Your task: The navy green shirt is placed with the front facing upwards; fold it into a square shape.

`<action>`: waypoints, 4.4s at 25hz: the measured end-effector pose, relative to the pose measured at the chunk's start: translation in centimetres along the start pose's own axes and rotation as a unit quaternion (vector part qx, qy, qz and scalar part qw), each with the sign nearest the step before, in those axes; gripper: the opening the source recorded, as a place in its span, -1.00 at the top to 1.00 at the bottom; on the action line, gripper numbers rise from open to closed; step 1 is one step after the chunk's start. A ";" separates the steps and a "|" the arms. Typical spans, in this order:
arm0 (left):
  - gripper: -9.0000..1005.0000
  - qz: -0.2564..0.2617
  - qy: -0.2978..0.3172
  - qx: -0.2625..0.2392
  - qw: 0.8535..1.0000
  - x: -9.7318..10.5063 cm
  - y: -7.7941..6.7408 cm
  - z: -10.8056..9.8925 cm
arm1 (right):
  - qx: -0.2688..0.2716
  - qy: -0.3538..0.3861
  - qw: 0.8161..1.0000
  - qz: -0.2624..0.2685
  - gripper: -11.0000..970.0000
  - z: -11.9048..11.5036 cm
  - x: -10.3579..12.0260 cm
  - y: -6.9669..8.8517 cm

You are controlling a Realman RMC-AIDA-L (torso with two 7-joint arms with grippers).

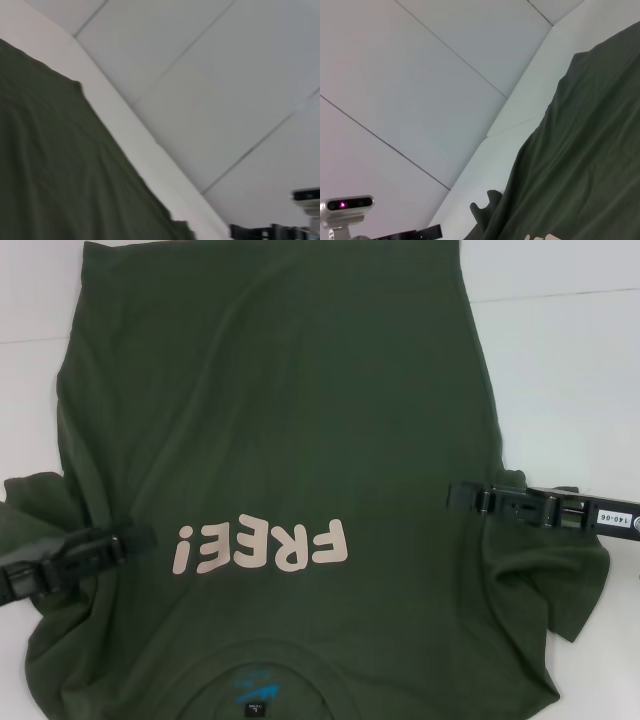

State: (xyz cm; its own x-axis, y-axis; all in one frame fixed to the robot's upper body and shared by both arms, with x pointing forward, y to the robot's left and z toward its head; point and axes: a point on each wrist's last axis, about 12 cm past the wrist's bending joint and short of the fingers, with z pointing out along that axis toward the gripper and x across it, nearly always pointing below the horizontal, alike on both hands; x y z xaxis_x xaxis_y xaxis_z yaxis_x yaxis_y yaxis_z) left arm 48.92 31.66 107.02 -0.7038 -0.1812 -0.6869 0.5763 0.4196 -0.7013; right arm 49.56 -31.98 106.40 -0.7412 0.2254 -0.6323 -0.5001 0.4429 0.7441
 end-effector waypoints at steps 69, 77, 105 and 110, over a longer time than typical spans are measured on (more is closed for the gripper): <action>-0.77 0.062 0.048 -0.293 0.953 -4.2 6.3 -3.0 | 0.030 -0.069 0.997 0.030 -0.71 -4.7 -1.0 -0.5; -0.77 0.066 0.051 -0.295 0.952 -3.9 6.4 -2.6 | 0.029 -0.069 0.997 0.030 -0.71 -4.7 -1.0 -0.5; -0.75 0.063 0.061 -0.225 0.970 -3.6 4.8 -2.0 | 0.027 -0.069 0.997 0.034 -0.71 -4.6 -0.8 -0.5; -0.74 0.066 0.067 -0.201 0.975 -3.9 4.3 -1.7 | 0.027 -0.068 0.997 0.034 -0.71 -4.5 -0.7 -0.5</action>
State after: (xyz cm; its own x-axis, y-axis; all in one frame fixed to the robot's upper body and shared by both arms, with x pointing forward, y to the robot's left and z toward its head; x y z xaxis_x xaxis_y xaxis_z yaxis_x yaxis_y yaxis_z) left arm 53.39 35.69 107.02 -0.6981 0.0035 -0.7160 0.4748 0.7508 -0.4592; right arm 48.33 -36.30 107.45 -0.7035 0.3710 -0.6062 -0.4225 0.4677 0.7764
